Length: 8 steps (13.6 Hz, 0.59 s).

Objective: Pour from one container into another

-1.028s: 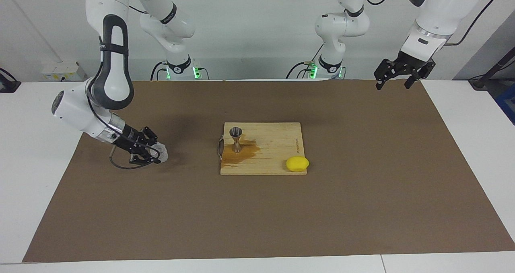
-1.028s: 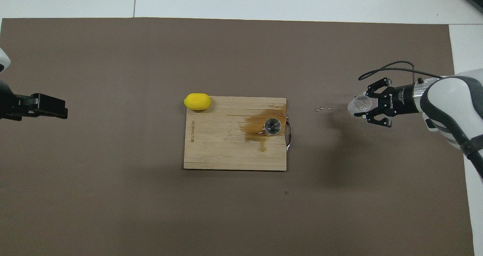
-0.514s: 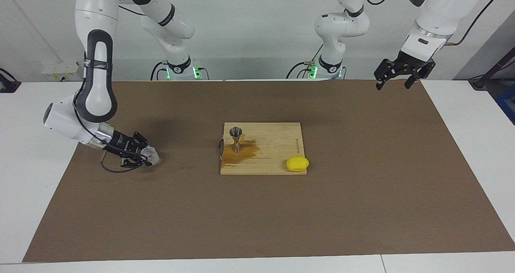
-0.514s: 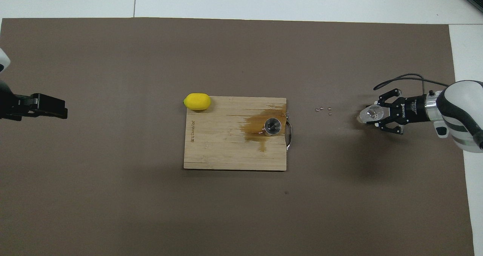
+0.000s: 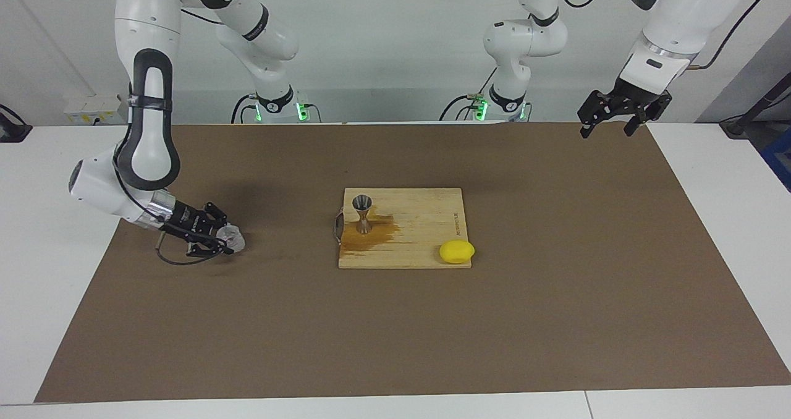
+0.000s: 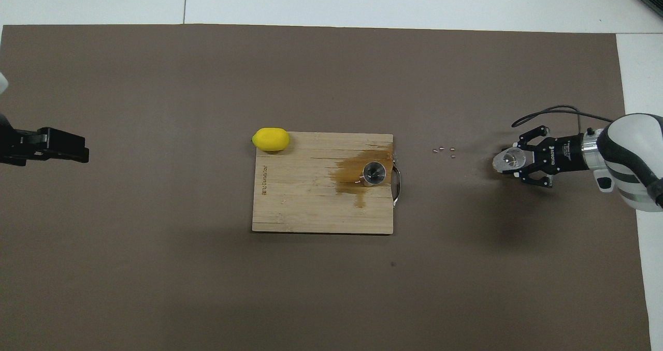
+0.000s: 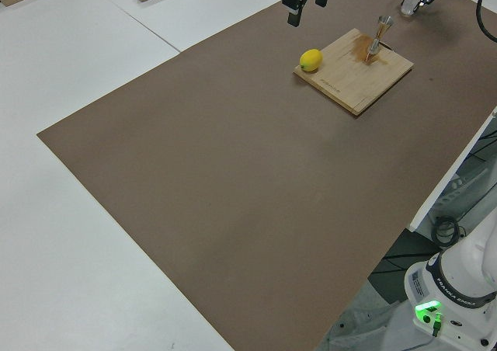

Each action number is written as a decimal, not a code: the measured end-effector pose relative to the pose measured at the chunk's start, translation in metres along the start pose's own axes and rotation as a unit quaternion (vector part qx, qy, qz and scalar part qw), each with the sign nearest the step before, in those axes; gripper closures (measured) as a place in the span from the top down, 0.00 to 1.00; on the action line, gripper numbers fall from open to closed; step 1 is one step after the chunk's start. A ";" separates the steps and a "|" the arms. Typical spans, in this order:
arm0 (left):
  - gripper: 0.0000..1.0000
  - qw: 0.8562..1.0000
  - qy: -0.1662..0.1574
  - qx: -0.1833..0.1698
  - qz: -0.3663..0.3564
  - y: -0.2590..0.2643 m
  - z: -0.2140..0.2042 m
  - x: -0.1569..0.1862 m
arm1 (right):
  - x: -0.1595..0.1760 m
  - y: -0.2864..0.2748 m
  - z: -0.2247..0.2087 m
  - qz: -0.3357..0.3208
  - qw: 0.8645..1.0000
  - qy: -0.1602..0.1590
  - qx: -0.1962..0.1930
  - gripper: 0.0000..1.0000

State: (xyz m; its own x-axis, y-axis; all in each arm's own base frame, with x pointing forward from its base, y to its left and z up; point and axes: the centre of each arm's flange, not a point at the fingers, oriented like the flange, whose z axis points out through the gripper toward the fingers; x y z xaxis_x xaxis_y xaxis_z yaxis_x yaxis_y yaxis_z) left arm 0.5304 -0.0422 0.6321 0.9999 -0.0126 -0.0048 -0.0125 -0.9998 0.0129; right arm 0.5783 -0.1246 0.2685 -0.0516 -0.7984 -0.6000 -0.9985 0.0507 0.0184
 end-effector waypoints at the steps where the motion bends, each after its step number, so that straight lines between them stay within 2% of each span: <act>1: 1.00 1.000 0.000 0.000 0.000 0.000 0.000 0.000 | 0.001 0.001 0.001 -0.006 1.000 0.000 0.000 0.51; 3: 1.00 1.000 0.000 0.000 0.000 0.000 0.000 0.000 | 0.002 0.002 0.001 -0.020 1.000 0.001 0.000 0.51; 4: 1.00 1.000 0.000 0.000 0.000 0.000 0.000 0.000 | 0.004 0.002 0.000 -0.024 1.000 0.002 0.001 0.56; 7: 1.00 1.000 0.000 0.000 0.000 0.000 0.000 0.000 | 0.017 0.005 -0.019 -0.027 0.999 0.014 0.011 0.90; 8: 1.00 1.000 0.000 0.000 0.000 0.000 0.000 0.000 | 0.021 0.007 -0.028 -0.029 0.999 0.021 0.014 0.97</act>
State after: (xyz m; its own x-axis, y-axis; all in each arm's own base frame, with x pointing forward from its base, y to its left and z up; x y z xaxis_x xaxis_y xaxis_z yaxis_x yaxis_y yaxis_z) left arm 0.5304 -0.0422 0.6321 0.9999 -0.0125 -0.0053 -0.0125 -0.9998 0.0129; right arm 0.5698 -0.1574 0.2787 0.0043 -0.8248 -0.5655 -0.9991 0.0209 -0.0381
